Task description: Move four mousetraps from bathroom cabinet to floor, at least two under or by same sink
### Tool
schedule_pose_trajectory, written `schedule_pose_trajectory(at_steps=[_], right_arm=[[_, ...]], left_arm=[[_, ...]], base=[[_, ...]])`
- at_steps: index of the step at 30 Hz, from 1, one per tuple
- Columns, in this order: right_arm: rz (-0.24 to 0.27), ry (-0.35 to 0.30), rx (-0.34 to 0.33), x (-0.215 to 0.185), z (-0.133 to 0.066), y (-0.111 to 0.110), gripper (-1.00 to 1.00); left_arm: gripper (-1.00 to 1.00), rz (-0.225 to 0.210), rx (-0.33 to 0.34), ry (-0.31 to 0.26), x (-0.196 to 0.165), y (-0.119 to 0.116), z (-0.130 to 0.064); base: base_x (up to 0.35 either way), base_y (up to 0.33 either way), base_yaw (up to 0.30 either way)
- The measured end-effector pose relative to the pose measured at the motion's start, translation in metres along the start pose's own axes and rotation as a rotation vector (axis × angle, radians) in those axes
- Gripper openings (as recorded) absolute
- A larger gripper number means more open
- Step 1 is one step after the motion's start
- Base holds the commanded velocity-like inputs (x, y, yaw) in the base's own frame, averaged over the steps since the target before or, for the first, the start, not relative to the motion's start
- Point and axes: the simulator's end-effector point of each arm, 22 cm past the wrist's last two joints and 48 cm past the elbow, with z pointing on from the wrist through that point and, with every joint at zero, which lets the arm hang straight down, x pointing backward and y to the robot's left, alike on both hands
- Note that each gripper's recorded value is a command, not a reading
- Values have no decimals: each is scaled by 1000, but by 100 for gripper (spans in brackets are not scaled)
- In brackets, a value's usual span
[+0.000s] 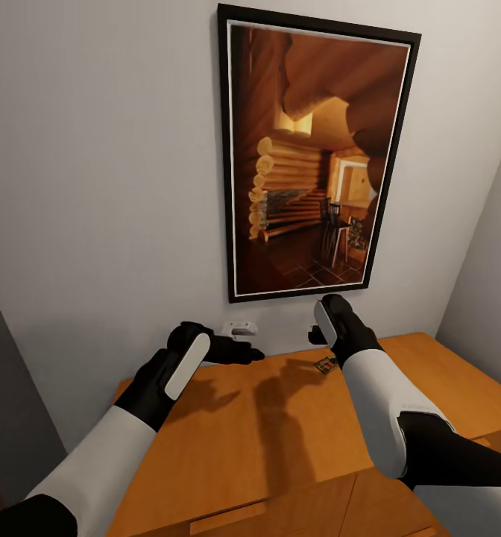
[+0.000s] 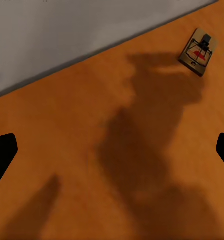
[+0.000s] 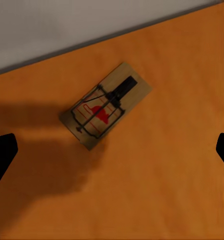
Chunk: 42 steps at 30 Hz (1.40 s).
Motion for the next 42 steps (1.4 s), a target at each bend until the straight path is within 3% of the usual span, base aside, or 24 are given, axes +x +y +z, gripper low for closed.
schedule_pose_trajectory(at_steps=[26, 42], right_arm=[[8, 9, 18, 2, 5, -13, 100], [8, 9, 16, 2, 5, -13, 100]], left_arm=[[100, 10, -9, -7, -2, 1, -1], [100, 11, -6, -12, -4, -1, -2]], base=[[1, 0, 0], [139, 0, 0]])
